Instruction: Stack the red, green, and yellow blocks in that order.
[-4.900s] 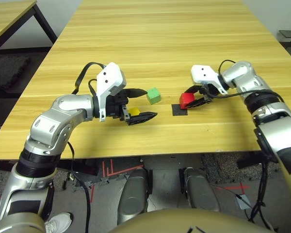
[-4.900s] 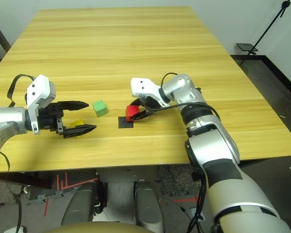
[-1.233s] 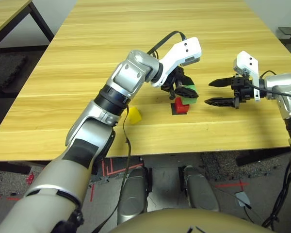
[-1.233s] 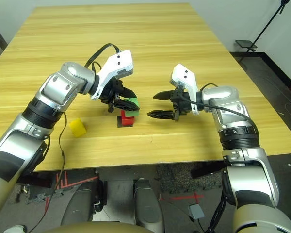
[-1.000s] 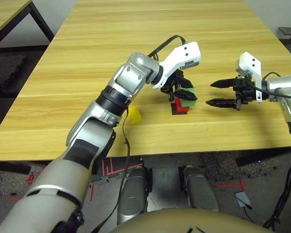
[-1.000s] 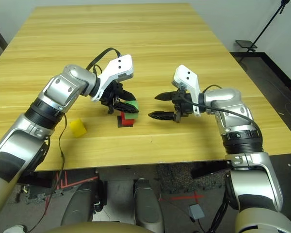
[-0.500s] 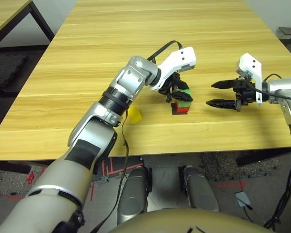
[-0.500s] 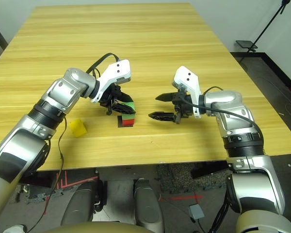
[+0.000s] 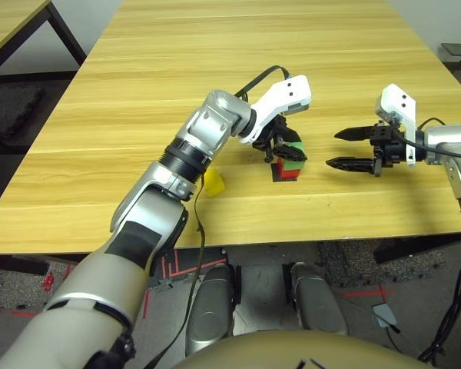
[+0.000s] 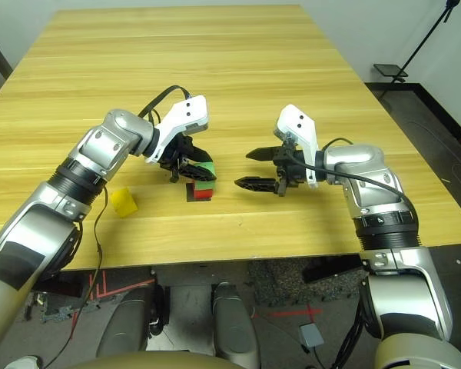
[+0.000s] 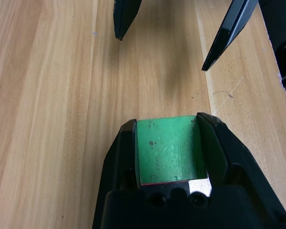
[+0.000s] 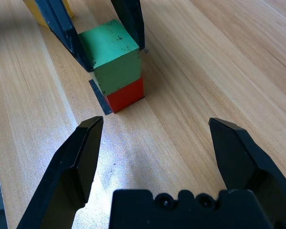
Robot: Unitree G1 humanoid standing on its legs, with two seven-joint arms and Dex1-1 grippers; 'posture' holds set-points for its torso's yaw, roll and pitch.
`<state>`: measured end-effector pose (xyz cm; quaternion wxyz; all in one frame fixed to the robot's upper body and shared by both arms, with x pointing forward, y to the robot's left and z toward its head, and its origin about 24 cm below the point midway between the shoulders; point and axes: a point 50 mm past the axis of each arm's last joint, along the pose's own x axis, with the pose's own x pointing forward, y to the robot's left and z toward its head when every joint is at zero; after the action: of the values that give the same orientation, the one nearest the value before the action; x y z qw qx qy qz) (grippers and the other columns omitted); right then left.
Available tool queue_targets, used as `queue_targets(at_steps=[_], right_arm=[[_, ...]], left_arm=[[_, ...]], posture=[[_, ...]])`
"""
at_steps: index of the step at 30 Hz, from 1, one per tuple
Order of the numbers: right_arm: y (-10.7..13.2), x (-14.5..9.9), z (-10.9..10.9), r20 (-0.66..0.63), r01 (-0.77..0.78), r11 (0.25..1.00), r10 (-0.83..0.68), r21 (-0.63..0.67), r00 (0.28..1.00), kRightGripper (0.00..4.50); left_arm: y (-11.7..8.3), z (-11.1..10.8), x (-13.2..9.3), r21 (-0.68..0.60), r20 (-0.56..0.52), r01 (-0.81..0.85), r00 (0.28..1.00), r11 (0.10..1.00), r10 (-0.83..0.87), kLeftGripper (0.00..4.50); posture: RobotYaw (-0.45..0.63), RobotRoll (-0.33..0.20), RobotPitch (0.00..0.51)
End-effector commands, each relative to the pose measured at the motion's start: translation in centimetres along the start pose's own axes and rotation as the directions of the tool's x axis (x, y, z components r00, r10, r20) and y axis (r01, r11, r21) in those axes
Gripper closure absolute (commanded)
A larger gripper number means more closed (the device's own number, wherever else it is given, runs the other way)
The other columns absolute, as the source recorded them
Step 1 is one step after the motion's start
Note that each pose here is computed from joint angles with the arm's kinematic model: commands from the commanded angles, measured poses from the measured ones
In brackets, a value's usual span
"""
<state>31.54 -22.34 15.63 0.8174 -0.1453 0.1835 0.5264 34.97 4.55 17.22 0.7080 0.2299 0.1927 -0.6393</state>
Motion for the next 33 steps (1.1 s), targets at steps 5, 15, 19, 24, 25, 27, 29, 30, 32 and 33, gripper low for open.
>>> queue_targets(at_steps=[5, 15, 19, 24, 25, 27, 29, 30, 32, 33], right_arm=[[0.0, -0.2, 0.1, -0.001, -0.001, 1.000, 0.001, -0.006, 1.000, 0.00], [-0.1, -0.7, -0.1, -0.010, -0.010, 1.000, 0.010, 0.000, 1.000, 0.00], [-0.3, -0.7, -0.3, -0.012, -0.009, 1.000, 0.009, 0.006, 1.000, 0.00], [-0.4, -0.2, 0.0, -0.010, -0.030, 1.000, 0.030, 0.006, 0.999, 0.00], [-0.5, -0.1, 0.1, -0.009, -0.034, 0.999, 0.034, 0.003, 0.999, 0.00], [-0.6, 0.1, 0.4, -0.008, -0.040, 0.999, 0.040, -0.003, 0.999, 0.00], [-0.6, 0.3, 0.6, -0.006, -0.046, 0.999, 0.046, -0.007, 0.999, 0.00], [-0.7, 0.3, 0.6, -0.005, -0.047, 0.999, 0.047, -0.008, 0.999, 0.00], [-0.6, 0.4, 0.6, -0.005, -0.052, 0.999, 0.052, -0.006, 0.999, 0.00], [-0.5, 0.4, 0.6, -0.006, -0.055, 0.998, 0.055, -0.004, 0.998, 0.00]], left_arm=[[-0.4, 0.4, -0.6, -0.027, 0.024, -0.010, 1.000, 1.000, 0.011, 0.20], [-5.2, -2.5, -8.3, -0.266, -0.086, -0.166, 0.985, 0.950, 0.148, 0.02], [-7.2, -6.2, -10.6, -0.352, -0.193, -0.287, 0.953, 0.891, 0.231, 0.02], [-8.5, -9.6, -11.3, -0.385, -0.250, -0.378, 0.921, 0.842, 0.299, 0.02], [-8.4, -9.9, -11.2, -0.385, -0.247, -0.390, 0.917, 0.836, 0.314, 0.02], [-8.1, -10.3, -11.1, -0.371, -0.246, -0.413, 0.908, 0.832, 0.340, 0.02], [-7.5, -10.5, -11.1, -0.350, -0.239, -0.440, 0.895, 0.827, 0.376, 0.02], [-7.3, -10.5, -11.0, -0.347, -0.233, -0.449, 0.892, 0.823, 0.389, 0.02], [-7.1, -10.4, -10.9, -0.335, -0.221, -0.452, 0.891, 0.827, 0.397, 0.02], [-6.9, -10.2, -10.9, -0.332, -0.211, -0.454, 0.890, 0.827, 0.404, 0.02]], posture=[[0.04, -0.009, 0.088], [0.12, -0.018, 0.083], [0.14, -0.022, 0.083], [0.17, -0.036, 0.080], [0.18, -0.038, 0.080], [0.18, -0.041, 0.079], [0.18, -0.043, 0.079], [0.18, -0.043, 0.079], [0.18, -0.044, 0.079], [0.18, -0.045, 0.079]])
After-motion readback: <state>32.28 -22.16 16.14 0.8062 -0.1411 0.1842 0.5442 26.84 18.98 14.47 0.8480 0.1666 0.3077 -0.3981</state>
